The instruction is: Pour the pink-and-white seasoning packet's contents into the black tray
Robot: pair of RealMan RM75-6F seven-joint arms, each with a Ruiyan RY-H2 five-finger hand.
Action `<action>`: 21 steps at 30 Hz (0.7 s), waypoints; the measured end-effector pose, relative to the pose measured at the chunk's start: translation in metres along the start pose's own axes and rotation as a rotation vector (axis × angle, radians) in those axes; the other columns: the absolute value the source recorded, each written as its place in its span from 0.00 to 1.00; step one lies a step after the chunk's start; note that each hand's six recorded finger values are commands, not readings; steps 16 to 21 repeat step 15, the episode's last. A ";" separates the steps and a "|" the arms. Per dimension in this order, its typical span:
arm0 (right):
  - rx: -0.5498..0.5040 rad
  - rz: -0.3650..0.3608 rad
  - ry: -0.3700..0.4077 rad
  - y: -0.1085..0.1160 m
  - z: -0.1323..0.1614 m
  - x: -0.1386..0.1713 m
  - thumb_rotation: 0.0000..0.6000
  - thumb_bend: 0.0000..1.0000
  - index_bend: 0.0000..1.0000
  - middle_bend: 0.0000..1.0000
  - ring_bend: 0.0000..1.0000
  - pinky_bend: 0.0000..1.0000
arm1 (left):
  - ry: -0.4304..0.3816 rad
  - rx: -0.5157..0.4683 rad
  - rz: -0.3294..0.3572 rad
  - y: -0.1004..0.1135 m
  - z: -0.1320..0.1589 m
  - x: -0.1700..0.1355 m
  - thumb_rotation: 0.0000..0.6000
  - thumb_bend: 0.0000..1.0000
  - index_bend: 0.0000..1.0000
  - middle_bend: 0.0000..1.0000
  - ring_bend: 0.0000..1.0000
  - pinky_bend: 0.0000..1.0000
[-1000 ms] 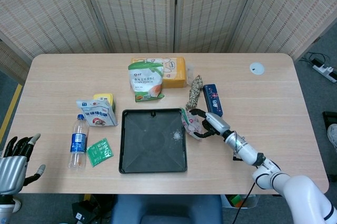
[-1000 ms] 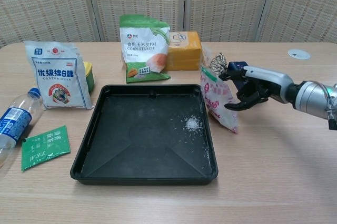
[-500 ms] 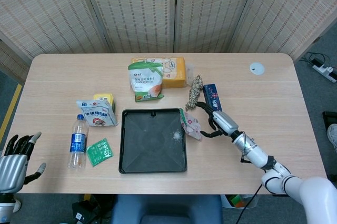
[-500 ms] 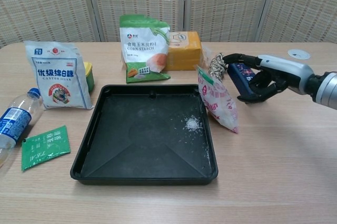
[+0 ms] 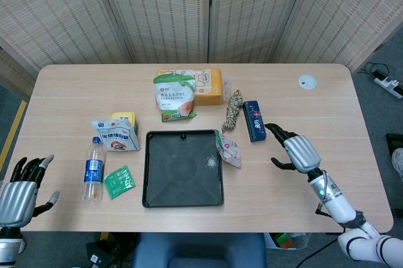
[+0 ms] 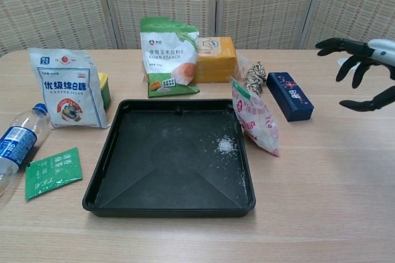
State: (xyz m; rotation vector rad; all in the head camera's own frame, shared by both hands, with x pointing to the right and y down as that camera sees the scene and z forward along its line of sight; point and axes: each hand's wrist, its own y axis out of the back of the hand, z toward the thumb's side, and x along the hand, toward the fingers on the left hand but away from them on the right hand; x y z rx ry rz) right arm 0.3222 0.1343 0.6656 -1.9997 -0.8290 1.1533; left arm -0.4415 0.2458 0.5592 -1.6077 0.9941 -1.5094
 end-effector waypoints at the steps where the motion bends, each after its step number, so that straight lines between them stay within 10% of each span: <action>1: 0.025 -0.017 -0.020 0.006 -0.002 0.009 1.00 0.34 0.00 0.10 0.15 0.18 | -0.002 -0.001 0.002 0.000 0.001 0.000 1.00 0.36 0.09 0.17 0.13 0.00; 11: 0.202 -0.182 -0.279 0.062 -0.032 0.107 1.00 0.34 0.00 0.10 0.13 0.16 | -0.007 -0.012 0.023 0.001 0.005 -0.003 1.00 0.36 0.09 0.17 0.13 0.00; 21: 0.184 -0.200 -0.325 0.068 -0.038 0.129 1.00 0.34 0.00 0.10 0.14 0.16 | -0.005 -0.016 0.033 0.001 0.005 -0.005 1.00 0.36 0.09 0.17 0.13 0.00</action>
